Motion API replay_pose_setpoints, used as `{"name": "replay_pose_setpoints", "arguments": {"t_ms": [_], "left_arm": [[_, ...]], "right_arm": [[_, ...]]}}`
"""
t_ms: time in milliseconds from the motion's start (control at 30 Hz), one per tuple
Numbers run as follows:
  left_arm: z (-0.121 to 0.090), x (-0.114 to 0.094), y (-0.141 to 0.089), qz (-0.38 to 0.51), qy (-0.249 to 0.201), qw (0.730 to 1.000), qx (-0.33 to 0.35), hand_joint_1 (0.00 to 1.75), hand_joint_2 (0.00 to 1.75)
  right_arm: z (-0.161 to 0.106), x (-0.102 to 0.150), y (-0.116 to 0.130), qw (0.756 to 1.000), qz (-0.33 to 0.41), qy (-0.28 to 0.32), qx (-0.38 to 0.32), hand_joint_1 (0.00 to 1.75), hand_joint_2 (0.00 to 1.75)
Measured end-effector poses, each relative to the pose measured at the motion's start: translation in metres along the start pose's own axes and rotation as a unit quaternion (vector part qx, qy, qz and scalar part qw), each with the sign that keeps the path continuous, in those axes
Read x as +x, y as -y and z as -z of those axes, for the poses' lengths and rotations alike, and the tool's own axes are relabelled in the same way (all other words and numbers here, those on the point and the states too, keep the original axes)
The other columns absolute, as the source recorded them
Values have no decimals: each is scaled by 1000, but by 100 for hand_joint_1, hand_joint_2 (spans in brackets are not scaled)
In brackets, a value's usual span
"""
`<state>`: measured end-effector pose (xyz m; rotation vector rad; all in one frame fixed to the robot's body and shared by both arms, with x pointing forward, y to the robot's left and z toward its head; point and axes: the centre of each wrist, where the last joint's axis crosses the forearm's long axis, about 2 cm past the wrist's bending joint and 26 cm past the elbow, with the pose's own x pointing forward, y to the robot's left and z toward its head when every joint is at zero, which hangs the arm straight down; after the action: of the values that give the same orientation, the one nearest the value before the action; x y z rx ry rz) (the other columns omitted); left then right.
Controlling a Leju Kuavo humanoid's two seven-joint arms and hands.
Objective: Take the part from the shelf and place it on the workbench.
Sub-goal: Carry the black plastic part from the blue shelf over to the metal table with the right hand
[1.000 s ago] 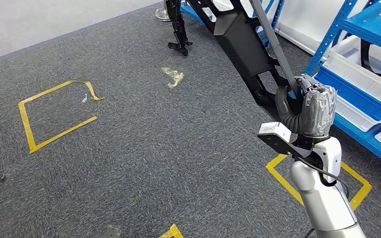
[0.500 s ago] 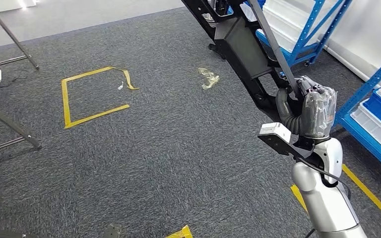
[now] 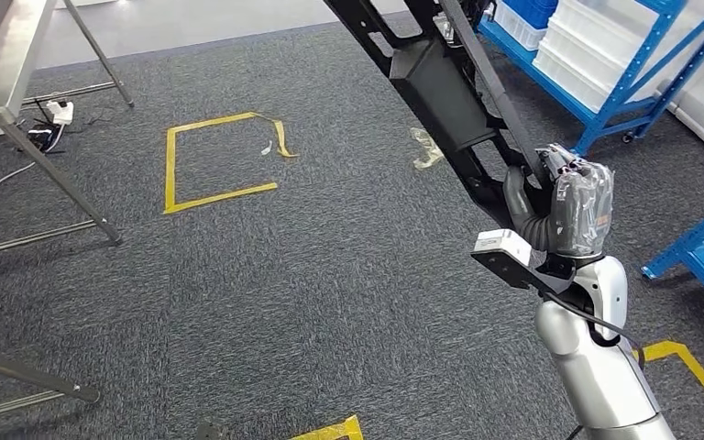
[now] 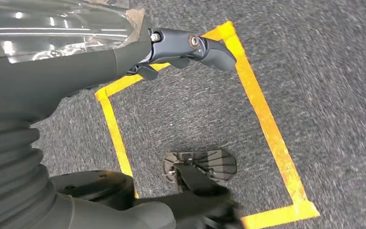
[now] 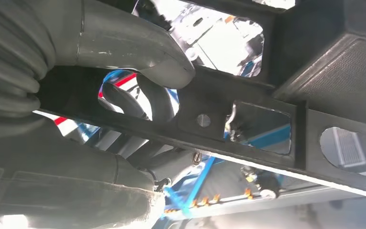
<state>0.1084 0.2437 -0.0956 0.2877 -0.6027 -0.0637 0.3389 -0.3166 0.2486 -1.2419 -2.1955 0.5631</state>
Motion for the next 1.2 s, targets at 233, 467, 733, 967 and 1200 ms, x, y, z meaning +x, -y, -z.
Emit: {"name": "replay_pose_setpoints", "arguments": {"t_ms": [233, 467, 733, 967, 1200], "left_arm": [[1, 2, -1, 0, 0, 1000, 6, 0, 175], [1, 3, 1, -1, 0, 1000, 5, 0, 175], [0, -1, -1, 0, -4, 1000, 6, 0, 175], [0, -2, -1, -13, -13, 1000, 0, 0, 175], [1, 0, -3, -8, -14, 1000, 1, 0, 175]], "right_arm": [[0, -1, 1, 1000, -3, 4, 7, 169, 175], [-5, -3, 0, 1000, -5, 3, 16, 169, 175], [-4, -3, -1, 1000, -4, 4, 16, 169, 175], [-6, -3, -1, 1000, -9, 5, 24, 169, 175], [-3, -5, 0, 999, -8, 14, 34, 169, 175]]}}
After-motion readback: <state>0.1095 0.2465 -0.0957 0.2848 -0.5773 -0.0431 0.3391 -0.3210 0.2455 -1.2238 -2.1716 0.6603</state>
